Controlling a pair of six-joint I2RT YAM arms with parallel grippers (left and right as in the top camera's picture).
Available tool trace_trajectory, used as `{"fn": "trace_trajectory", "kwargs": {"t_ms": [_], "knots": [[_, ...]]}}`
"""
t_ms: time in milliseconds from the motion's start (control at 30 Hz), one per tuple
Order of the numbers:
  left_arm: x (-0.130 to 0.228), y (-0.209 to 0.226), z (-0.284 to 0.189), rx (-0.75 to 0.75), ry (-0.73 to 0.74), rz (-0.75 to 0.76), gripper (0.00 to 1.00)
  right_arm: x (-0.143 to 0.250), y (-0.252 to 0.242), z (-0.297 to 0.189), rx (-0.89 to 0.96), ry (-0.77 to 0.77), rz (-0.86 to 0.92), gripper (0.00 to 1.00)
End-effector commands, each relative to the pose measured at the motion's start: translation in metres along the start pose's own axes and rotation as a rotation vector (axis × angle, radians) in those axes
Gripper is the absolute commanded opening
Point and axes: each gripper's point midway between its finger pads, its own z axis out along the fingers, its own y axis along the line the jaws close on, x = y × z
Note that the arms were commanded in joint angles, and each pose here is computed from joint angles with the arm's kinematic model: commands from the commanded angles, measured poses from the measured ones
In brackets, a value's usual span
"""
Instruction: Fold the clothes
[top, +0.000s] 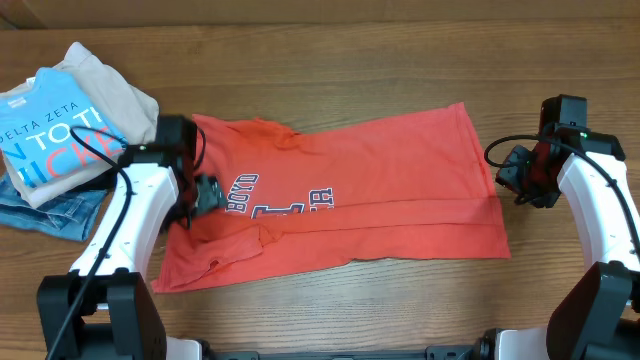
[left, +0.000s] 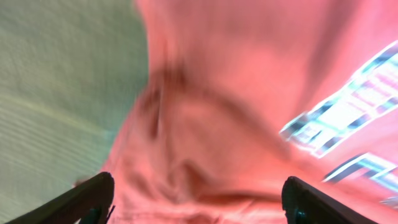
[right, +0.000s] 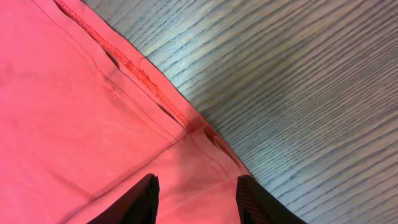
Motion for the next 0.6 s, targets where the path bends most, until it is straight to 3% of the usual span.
{"fn": "trace_trajectory", "kwargs": {"t_ms": [0,67,167,433,567], "knots": [[-0.058,-0.017,-0.036,0.063,-0.230,0.033,0.95,-0.011,0.022,-0.010,-0.122,-0.031,-0.071,0.44],[-0.087,-0.041,-0.051,0.164,-0.345,0.142,0.97,-0.017,0.044,-0.022,-0.233,-0.050,-0.167,0.47],[-0.114,-0.054,-0.060,0.219,-0.392,0.202,0.98,-0.027,0.057,-0.039,-0.296,-0.077,-0.214,0.57],[-0.182,-0.074,0.003,0.215,-0.348,0.342,0.96,-0.027,0.055,-0.053,-0.258,-0.074,-0.237,0.59],[-0.190,-0.096,0.031,0.284,-0.356,0.407,0.94,-0.026,0.055,-0.053,-0.255,-0.072,-0.237,0.59]]}}
